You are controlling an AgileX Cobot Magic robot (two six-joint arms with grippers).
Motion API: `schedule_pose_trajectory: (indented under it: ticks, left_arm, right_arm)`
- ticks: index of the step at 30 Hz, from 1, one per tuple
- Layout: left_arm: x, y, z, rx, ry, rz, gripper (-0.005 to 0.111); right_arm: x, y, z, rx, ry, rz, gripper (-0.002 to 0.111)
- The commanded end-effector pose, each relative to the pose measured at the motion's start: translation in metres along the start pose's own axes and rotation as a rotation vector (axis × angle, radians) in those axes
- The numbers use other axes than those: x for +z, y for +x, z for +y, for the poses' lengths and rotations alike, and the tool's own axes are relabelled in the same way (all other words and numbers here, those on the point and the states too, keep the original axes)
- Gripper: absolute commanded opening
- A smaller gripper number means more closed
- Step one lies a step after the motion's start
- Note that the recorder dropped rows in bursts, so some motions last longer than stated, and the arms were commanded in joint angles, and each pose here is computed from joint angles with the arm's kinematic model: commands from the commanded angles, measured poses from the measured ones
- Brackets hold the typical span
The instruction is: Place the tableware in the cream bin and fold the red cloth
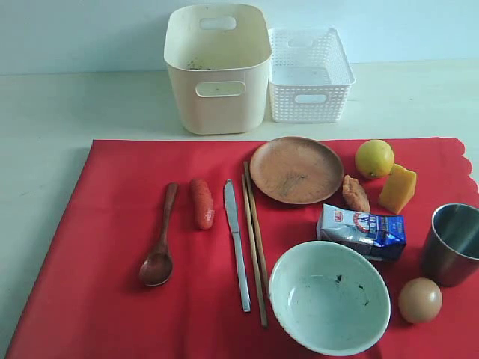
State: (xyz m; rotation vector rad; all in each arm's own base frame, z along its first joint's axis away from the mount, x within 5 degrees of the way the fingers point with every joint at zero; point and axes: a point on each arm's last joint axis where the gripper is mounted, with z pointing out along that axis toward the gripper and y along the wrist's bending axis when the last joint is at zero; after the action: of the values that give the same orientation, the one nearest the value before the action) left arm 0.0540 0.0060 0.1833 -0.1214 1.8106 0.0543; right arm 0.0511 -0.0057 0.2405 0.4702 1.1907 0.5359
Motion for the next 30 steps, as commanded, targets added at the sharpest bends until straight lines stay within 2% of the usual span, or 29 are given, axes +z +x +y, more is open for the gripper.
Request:
schedule_pose_trajectory:
  ticks: [1,10,17,21,23,25,27,30]
  left_arm:
    - [-0.001,-0.001,0.0,-0.005,-0.003,-0.012,0.002]
    - [-0.001,-0.001,0.0,-0.005,-0.003,-0.012,0.002]
    - [-0.001,-0.001,0.0,-0.005,-0.003,-0.012,0.002]
    - [-0.001,-0.001,0.0,-0.005,-0.003,-0.012,0.002]
    - [-0.001,-0.001,0.0,-0.005,-0.003,-0.012,0.002]
    - [-0.001,-0.001,0.0,-0.005,-0.003,-0.012,0.002]
    - [-0.001,-0.001,0.0,-0.005,-0.003,-0.012,0.002]
    - [-0.001,-0.001,0.0,-0.005,-0.003,-0.012,0.002]
  right_arm:
    - [0.006,-0.014,0.017,-0.034,0.007,0.075,0.0]
    - [0.073,-0.016,0.033,-0.274,0.162,0.534,0.0]
    - [0.145,0.01,0.026,-0.354,0.262,0.94,0.0]
    - [0.181,0.033,0.015,-0.322,0.321,1.124,0.001]
    - [0.193,0.044,0.008,-0.309,0.349,1.21,0.007]
    - [0.208,0.064,-0.003,-0.291,0.38,1.295,0.018]
    - [0.224,0.098,-0.004,-0.334,0.334,1.398,0.037]
    - [0.244,0.135,-0.007,-0.406,0.28,1.449,0.053]
